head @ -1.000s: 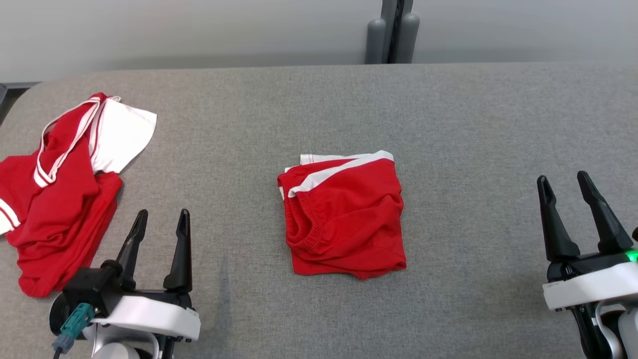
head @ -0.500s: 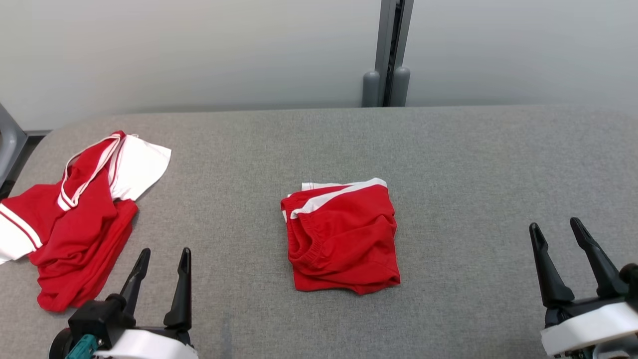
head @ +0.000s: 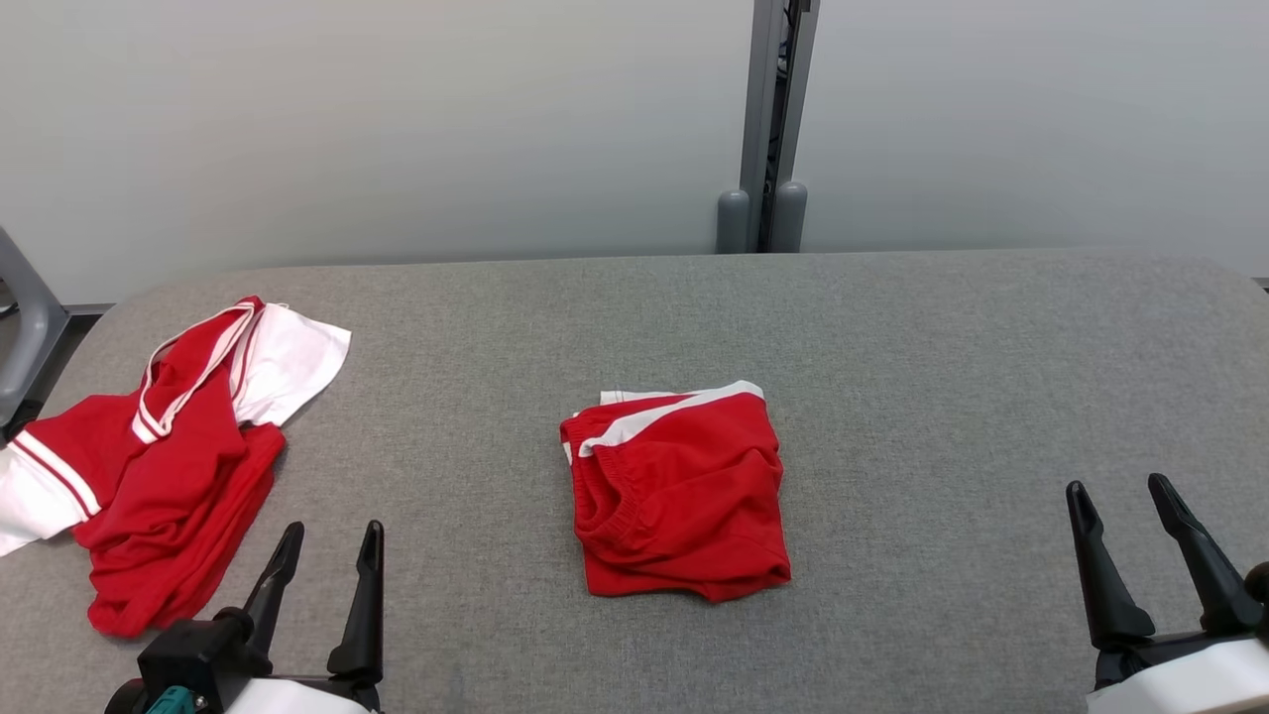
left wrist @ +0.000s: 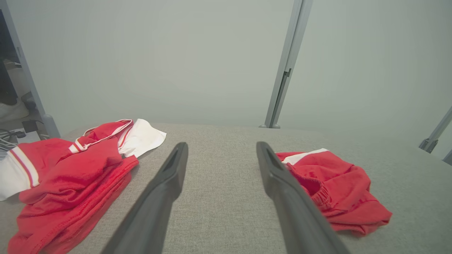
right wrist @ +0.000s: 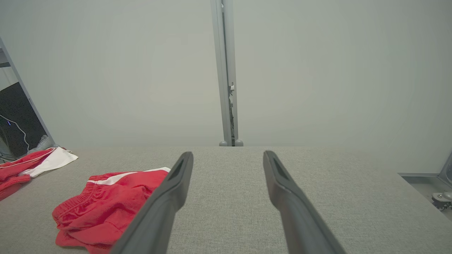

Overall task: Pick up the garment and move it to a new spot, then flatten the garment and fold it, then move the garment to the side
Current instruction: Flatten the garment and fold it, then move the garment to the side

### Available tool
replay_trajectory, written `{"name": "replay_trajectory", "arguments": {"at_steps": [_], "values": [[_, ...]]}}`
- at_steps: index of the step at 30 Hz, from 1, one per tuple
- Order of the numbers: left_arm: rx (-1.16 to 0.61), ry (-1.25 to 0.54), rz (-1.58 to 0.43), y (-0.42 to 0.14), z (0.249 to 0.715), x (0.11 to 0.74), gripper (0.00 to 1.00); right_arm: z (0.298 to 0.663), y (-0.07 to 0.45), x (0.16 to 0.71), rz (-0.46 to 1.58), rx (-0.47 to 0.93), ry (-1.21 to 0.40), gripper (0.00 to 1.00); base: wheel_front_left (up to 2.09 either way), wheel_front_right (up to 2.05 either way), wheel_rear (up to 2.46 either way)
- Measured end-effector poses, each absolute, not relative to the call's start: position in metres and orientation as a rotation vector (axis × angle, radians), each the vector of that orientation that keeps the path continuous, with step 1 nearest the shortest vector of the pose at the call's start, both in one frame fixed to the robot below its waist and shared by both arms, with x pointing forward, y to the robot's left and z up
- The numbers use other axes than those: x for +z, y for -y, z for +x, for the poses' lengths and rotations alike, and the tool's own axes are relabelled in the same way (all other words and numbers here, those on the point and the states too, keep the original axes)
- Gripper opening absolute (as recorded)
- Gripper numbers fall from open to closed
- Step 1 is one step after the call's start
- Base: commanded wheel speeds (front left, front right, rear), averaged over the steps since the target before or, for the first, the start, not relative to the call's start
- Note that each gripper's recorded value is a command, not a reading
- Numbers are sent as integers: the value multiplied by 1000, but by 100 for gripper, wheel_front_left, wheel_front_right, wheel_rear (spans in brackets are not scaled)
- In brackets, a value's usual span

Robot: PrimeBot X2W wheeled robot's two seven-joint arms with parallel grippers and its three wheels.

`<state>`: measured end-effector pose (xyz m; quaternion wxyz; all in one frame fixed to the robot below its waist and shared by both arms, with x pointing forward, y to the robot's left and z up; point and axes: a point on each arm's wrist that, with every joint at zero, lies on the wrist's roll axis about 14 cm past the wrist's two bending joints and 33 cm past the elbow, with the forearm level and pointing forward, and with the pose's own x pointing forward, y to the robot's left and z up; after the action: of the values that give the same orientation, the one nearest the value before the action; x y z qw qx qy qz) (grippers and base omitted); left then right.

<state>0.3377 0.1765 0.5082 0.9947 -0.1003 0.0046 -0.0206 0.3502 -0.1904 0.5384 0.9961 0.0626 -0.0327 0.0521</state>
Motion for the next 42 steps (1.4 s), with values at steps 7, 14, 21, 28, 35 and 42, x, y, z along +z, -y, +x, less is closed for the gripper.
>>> {"name": "replay_trajectory", "arguments": {"at_steps": [7, 14, 21, 28, 35, 42], "values": [[-41, -11, -204, -177, 337, 509, 100, 349, 191, 539, 129, 99, 63, 100, 0, 0, 0], [-40, -15, -203, -178, 336, 508, 100, 350, 189, 538, 128, 102, 53, 100, 0, 0, 0], [-39, -16, -205, -177, 335, 507, 100, 350, 188, 537, 129, 104, 52, 100, 0, 0, 0], [-39, 7, -206, -178, 338, 513, 100, 353, 188, 535, 129, 107, 42, 100, 0, 0, 0], [-23, 54, -205, -185, 345, 525, 100, 377, 173, 523, 112, 162, -5, 100, 0, 0, 0], [41, 100, -218, -202, 356, 533, 100, 418, 127, 499, 92, 304, -82, 100, 0, 0, 0]]}}
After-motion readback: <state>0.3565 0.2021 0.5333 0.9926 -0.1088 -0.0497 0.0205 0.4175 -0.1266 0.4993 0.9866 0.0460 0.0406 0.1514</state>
